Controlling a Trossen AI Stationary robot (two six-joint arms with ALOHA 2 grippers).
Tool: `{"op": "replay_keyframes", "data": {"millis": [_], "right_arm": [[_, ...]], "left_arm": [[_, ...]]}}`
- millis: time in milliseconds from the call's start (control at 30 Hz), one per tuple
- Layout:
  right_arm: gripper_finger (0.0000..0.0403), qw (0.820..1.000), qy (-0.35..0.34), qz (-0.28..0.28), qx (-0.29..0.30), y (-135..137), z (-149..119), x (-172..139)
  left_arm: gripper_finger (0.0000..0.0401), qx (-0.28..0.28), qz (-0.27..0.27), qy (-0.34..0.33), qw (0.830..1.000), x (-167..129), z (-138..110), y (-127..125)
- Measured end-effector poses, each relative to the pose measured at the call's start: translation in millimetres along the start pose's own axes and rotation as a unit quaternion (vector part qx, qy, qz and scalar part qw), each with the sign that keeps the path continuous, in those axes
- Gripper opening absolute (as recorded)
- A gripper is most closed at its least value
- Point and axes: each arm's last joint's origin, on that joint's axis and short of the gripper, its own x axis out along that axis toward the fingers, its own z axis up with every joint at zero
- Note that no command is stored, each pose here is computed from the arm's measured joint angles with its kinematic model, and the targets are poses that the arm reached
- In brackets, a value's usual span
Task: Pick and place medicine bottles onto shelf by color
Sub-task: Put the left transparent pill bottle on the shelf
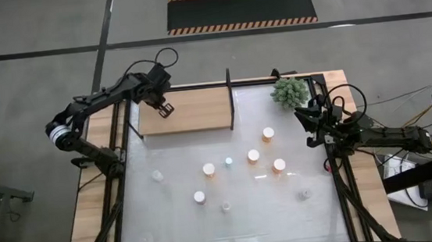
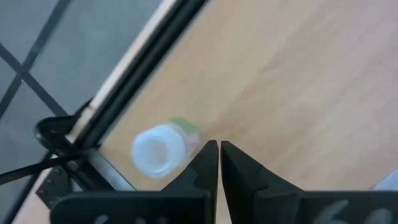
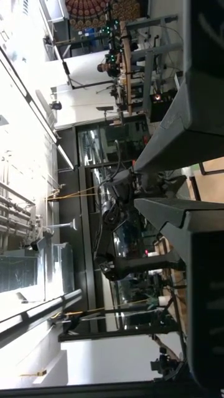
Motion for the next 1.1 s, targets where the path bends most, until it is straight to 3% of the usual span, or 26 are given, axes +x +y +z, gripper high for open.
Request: {"op": "replay_keyframes", "data": {"millis": [433, 1100], "right_arm": [[0.0068, 1.000, 0.000, 0.000, 0.000, 0, 0, 0], [0.0068, 1.000, 0.000, 0.000, 0.000, 0, 0, 0]], "left_arm": [[0.0001, 0.000, 0.072, 0.020, 0.997, 21, -6, -1], [0.0001, 0.003, 0.087, 0.027, 0.996, 13, -5, -4]]}}
